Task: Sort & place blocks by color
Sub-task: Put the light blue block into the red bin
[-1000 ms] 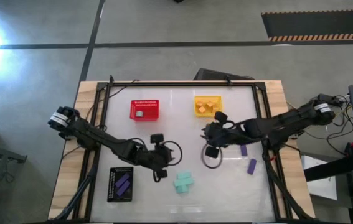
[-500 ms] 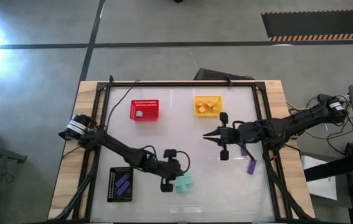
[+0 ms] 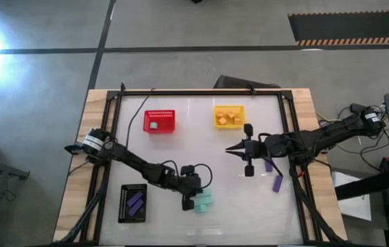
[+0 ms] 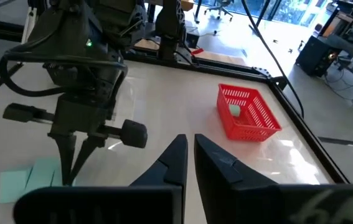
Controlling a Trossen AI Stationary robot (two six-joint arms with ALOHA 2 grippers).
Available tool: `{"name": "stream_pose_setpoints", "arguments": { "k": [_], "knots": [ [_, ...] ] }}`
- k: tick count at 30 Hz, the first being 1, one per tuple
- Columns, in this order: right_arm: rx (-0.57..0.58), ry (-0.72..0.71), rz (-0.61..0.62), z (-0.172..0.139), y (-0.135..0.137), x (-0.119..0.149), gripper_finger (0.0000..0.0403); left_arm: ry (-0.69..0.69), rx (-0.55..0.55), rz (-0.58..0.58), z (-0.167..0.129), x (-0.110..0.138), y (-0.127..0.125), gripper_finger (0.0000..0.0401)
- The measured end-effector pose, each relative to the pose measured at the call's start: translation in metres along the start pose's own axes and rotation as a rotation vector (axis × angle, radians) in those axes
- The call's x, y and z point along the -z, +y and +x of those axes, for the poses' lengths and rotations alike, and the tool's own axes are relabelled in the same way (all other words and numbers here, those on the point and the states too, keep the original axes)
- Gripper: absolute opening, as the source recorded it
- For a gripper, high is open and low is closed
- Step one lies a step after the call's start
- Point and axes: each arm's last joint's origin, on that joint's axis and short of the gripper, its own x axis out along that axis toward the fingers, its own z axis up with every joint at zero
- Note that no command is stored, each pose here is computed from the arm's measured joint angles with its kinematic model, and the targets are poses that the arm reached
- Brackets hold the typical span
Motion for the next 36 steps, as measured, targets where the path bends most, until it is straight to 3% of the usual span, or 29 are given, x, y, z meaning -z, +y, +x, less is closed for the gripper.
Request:
{"name": "stream_pose_setpoints", "arguments": {
  "k": [8, 17, 21, 31, 36],
  "knots": [
    [-0.001, 0.011, 0.019, 0.000, 0.000, 0.001, 0.0018, 0.050, -0.115, 0.045, -0.020, -0.006, 0.009, 0.0001],
    [-0.001, 0.013, 0.022, 0.000, 0.000, 0.001, 0.0018, 0.005, -0.101, 0.039, -0.038, -0.020, 0.006, 0.0009],
    [-0.002, 0.016, 0.022, 0.000, 0.000, 0.002, 0.0018, 0.022, -0.075, 0.032, -0.037, -0.017, 0.003, 0.0059],
    [-0.002, 0.024, 0.019, 0.000, 0.000, 0.003, 0.0018, 0.042, -0.142, 0.011, -0.032, -0.008, 0.002, 0.0248],
    [-0.003, 0.035, 0.016, 0.000, 0.001, 0.004, 0.0018, 0.058, -0.156, 0.067, -0.020, 0.001, 0.001, 0.0291]
  ]
}}
